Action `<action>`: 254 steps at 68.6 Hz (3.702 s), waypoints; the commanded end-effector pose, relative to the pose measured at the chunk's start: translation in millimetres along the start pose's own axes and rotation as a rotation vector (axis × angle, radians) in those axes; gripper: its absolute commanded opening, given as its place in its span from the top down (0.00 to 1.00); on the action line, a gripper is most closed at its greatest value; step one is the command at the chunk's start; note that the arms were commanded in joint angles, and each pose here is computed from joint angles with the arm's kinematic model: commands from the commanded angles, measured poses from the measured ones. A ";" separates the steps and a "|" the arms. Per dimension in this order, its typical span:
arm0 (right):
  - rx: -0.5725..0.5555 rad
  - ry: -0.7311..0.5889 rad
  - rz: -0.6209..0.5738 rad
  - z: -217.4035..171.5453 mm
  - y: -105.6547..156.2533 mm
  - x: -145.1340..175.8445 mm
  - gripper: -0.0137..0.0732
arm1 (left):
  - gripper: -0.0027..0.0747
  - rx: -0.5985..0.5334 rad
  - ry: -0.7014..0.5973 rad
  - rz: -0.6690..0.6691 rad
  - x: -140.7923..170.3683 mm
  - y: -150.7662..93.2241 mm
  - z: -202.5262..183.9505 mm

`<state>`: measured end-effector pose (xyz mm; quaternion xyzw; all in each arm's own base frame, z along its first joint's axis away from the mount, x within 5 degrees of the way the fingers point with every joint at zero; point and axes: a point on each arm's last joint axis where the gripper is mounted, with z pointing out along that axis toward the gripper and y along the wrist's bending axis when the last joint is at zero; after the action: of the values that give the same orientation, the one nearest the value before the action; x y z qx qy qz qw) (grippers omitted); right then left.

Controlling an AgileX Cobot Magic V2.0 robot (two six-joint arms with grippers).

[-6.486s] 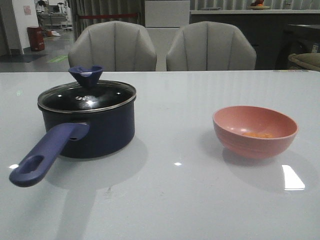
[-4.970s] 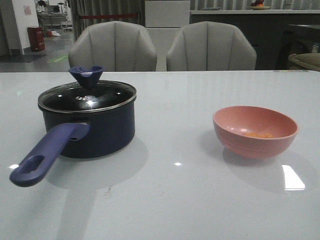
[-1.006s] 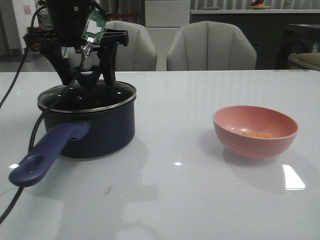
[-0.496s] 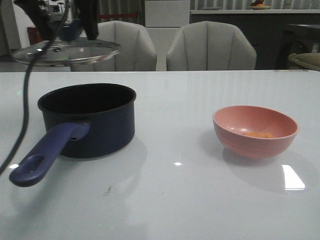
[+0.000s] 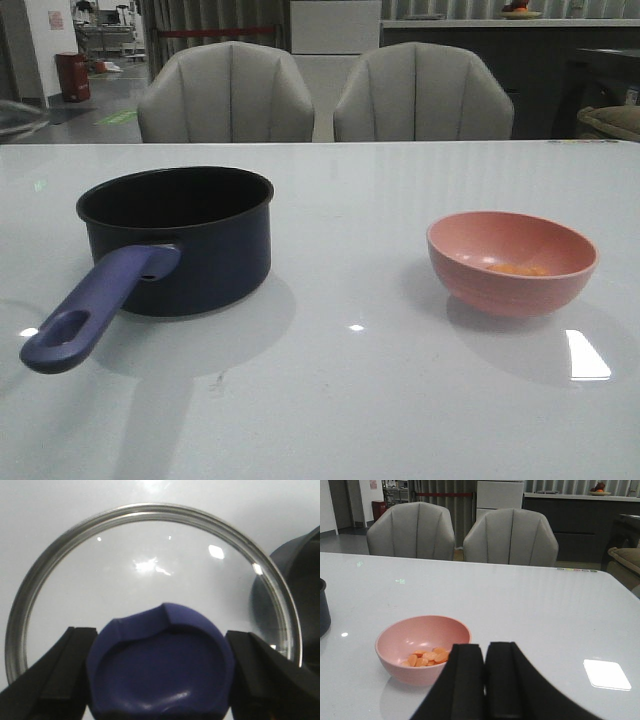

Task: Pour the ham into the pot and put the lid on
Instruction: 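Lift the glass lid off the saucepan with the left gripper, then set the glass lid down beside the saucepan and release it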

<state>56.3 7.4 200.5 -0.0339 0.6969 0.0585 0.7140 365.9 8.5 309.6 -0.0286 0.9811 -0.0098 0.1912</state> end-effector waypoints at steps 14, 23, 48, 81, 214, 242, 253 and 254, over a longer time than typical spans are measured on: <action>0.004 -0.110 -0.010 -2.3 -0.2 -10.6 0.67 | 0.51 -0.005 -0.110 -0.052 34.3 24.4 44.1; 0.004 -0.110 -0.010 -2.3 -0.2 -10.6 0.67 | 0.51 -0.009 -0.127 -0.055 40.5 25.2 58.6; 0.005 -0.110 -0.010 -2.3 -0.2 -10.6 0.67 | 0.50 -0.009 -0.086 -0.057 42.7 25.9 74.7; 0.005 -0.110 -0.010 -2.3 -0.2 -10.6 0.67 | 0.23 -0.009 -0.076 -0.057 43.6 25.8 74.8; 0.006 -0.161 -0.026 -2.9 -0.1 -15.4 0.67 | 0.16 0.383 -1.165 0.213 319.9 -3.8 -109.7; 0.003 0.004 -0.012 22.0 2.5 -83.7 0.67 | 0.16 0.393 -1.167 0.217 319.9 -4.1 -110.1; 0.007 0.078 -0.012 45.4 2.2 -83.8 0.67 | 0.16 0.393 -1.167 0.217 319.9 -4.1 -110.1; 0.007 0.080 -0.010 46.9 2.2 -83.5 0.67 | 0.16 0.393 -1.167 0.217 319.9 -4.1 -110.1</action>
<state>88.0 11.8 269.7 -0.0371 0.7454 0.0553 0.6632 29.5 -14.1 276.7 0.1150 0.7265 -0.1389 0.6631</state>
